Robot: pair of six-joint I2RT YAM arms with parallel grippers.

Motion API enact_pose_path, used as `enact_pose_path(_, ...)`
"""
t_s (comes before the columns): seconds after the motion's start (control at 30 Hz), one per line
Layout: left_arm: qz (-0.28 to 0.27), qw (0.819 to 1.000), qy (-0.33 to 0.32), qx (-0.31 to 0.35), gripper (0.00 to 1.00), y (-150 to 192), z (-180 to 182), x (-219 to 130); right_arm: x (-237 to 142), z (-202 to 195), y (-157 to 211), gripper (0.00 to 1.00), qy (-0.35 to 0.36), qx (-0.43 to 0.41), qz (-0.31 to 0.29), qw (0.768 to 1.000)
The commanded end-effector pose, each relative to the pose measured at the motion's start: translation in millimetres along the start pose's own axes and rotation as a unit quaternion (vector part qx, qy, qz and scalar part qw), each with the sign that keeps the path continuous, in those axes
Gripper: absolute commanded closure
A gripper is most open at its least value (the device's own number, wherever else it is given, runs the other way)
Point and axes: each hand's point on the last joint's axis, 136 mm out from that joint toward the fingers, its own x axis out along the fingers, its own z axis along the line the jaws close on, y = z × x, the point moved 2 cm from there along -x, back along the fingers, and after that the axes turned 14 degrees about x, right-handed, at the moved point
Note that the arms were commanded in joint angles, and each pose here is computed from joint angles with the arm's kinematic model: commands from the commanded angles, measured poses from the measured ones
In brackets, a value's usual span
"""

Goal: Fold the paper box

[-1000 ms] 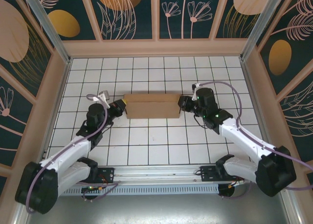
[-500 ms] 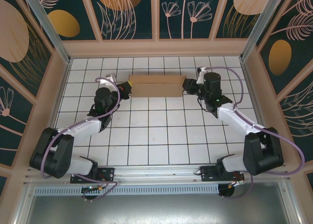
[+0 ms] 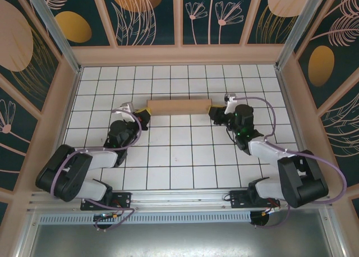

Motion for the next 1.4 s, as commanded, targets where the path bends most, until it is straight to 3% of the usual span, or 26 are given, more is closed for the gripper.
enact_pose_path(0.0,0.03,0.999,0.018,-0.003,0.86,9.9,-18.3,-7.3,-9.4,15.4,22.3,0.79,-0.021,-0.01,0.007,1.0)
enact_pose_path(0.2,0.109,0.992,-0.013,-0.053,0.74,50.4,-6.5,-18.5,-27.2,-1.0,43.9,0.68,0.008,0.015,-0.01,1.0)
enact_pose_path(0.33,0.135,0.989,-0.005,-0.062,0.58,62.0,-10.3,-24.0,-32.1,-16.1,56.5,0.58,0.034,0.031,-0.002,0.999)
enact_pose_path(0.53,0.137,0.988,-0.049,-0.048,0.39,58.9,1.4,-32.7,-35.7,-29.0,56.4,0.39,0.067,0.045,-0.004,0.997)
enact_pose_path(0.67,0.134,0.986,-0.092,-0.028,0.3,46.6,10.3,-24.2,-27.1,-39.5,52.3,0.36,0.098,0.069,0.013,0.993)
enact_pose_path(1.03,0.215,0.971,-0.091,-0.059,0.35,78.3,15.7,27.0,19.9,-73.2,67.7,0.47,0.18,0.11,0.111,0.971)
enact_pose_path(1.23,0.226,0.968,-0.087,-0.069,0.56,79.0,27.4,51.1,45.2,-83.7,69.1,0.6,0.192,0.125,0.136,0.964)
enact_pose_path(1.37,0.23,0.966,-0.098,-0.07,0.57,77.5,41.4,62.3,61.0,-92.0,63.5,0.64,0.2,0.131,0.146,0.96)
